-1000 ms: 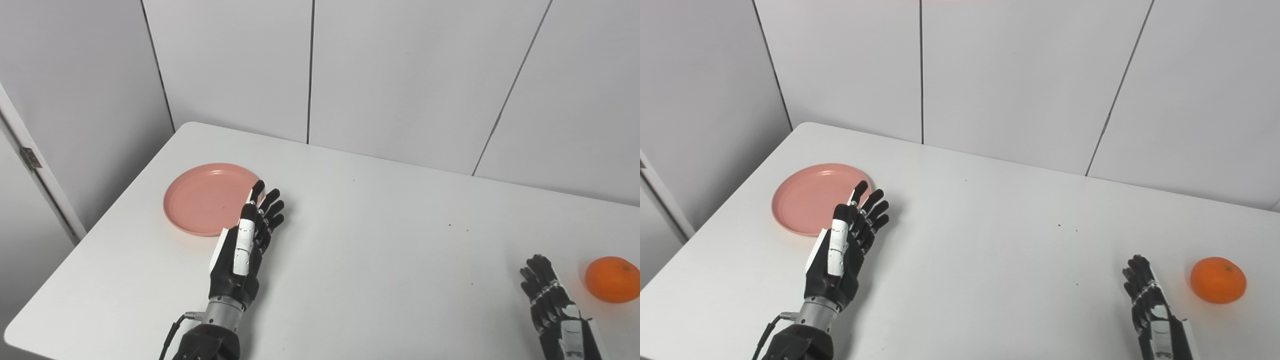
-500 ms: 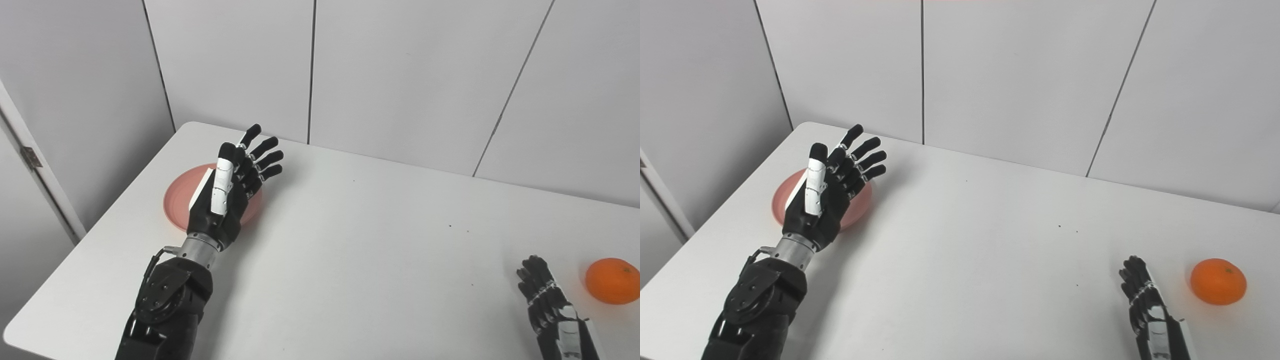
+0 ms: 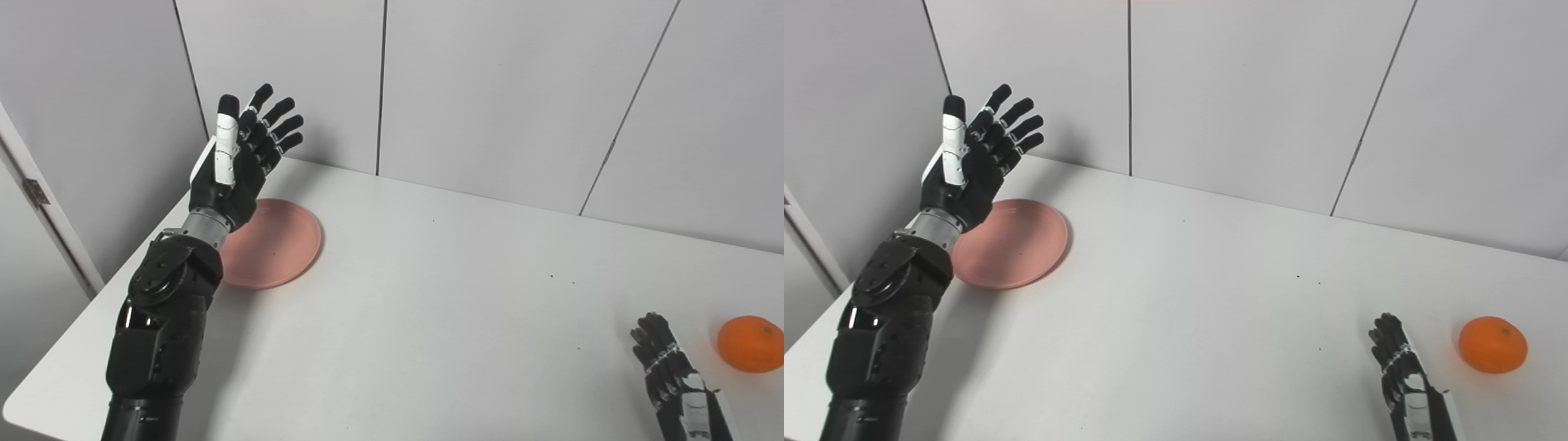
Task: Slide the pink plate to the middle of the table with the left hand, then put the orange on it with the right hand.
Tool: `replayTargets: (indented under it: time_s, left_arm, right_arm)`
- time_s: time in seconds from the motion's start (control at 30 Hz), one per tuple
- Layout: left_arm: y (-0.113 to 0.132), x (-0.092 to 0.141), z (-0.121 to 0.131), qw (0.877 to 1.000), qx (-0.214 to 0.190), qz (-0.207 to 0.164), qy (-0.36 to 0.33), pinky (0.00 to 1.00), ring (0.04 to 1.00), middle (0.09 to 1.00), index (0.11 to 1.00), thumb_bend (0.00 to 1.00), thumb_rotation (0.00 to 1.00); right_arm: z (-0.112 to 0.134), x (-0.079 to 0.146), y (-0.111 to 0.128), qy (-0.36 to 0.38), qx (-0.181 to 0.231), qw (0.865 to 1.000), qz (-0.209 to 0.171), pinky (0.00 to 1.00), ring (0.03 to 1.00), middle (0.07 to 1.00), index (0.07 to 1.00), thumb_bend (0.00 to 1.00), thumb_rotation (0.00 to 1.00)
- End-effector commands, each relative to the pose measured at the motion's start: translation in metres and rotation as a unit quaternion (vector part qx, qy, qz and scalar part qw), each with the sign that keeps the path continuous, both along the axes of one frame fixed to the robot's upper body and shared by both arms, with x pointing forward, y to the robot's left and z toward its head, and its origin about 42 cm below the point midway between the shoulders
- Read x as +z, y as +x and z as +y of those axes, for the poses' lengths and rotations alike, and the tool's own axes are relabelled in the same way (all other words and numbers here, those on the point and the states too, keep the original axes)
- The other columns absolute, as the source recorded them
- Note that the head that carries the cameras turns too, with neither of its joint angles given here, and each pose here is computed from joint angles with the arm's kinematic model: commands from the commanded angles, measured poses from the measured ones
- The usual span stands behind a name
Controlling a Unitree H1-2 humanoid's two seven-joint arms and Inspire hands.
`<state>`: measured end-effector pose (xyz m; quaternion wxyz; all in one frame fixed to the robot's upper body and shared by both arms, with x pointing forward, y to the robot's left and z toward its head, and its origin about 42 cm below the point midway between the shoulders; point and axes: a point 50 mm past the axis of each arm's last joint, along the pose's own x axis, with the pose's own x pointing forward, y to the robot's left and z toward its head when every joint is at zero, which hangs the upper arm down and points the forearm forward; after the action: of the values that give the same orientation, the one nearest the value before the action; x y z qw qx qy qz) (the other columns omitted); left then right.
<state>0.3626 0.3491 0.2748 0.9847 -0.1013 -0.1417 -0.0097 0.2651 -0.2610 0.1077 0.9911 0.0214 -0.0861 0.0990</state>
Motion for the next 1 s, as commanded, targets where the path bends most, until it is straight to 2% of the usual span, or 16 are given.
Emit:
replayTargets:
  time_s: [0.0,0.13,0.23,0.43,0.57,0.83,0.97]
  left_arm:
    - [0.01,0.027,0.013,0.999,0.002,-0.041,0.013,0.88,0.871,0.909,0.945,1.0,0.9]
    - [0.02,0.03,0.03,0.998,0.02,-0.04,0.034,0.89,0.872,0.902,0.947,1.0,0.93]
    - [0.028,0.03,0.044,0.998,0.032,-0.038,0.026,0.91,0.875,0.894,0.926,1.0,0.9]
    - [0.043,0.019,0.081,0.998,0.043,-0.034,0.018,0.89,0.884,0.915,0.929,1.0,0.9]
    - [0.049,0.011,0.102,0.997,0.062,-0.035,0.017,0.87,0.878,0.896,0.918,1.0,0.88]
    - [0.055,-0.003,0.122,0.998,0.064,-0.019,0.02,0.89,0.897,0.91,0.938,1.0,0.88]
    - [0.056,-0.01,0.128,0.997,0.07,-0.006,0.035,0.88,0.883,0.901,0.921,1.0,0.9]
  right_arm:
    - [0.01,-0.045,-0.023,0.023,-0.002,0.997,0.068,1.0,0.96,0.951,0.932,0.84,1.0]
    - [0.009,-0.045,-0.022,0.021,-0.002,0.997,0.068,1.0,0.957,0.948,0.928,0.85,1.0]
    - [0.009,-0.046,-0.022,0.02,0.0,0.998,0.067,1.0,0.957,0.948,0.929,0.84,1.0]
    - [0.009,-0.045,-0.024,0.02,0.001,0.998,0.067,1.0,0.953,0.942,0.927,0.83,1.0]
    - [0.008,-0.044,-0.025,0.019,0.003,0.997,0.069,1.0,0.964,0.951,0.935,0.82,1.0]
    - [0.007,-0.044,-0.025,0.019,0.004,0.997,0.072,1.0,0.967,0.954,0.936,0.81,1.0]
    - [0.007,-0.044,-0.026,0.018,0.003,0.997,0.074,1.0,0.966,0.953,0.936,0.81,1.0]
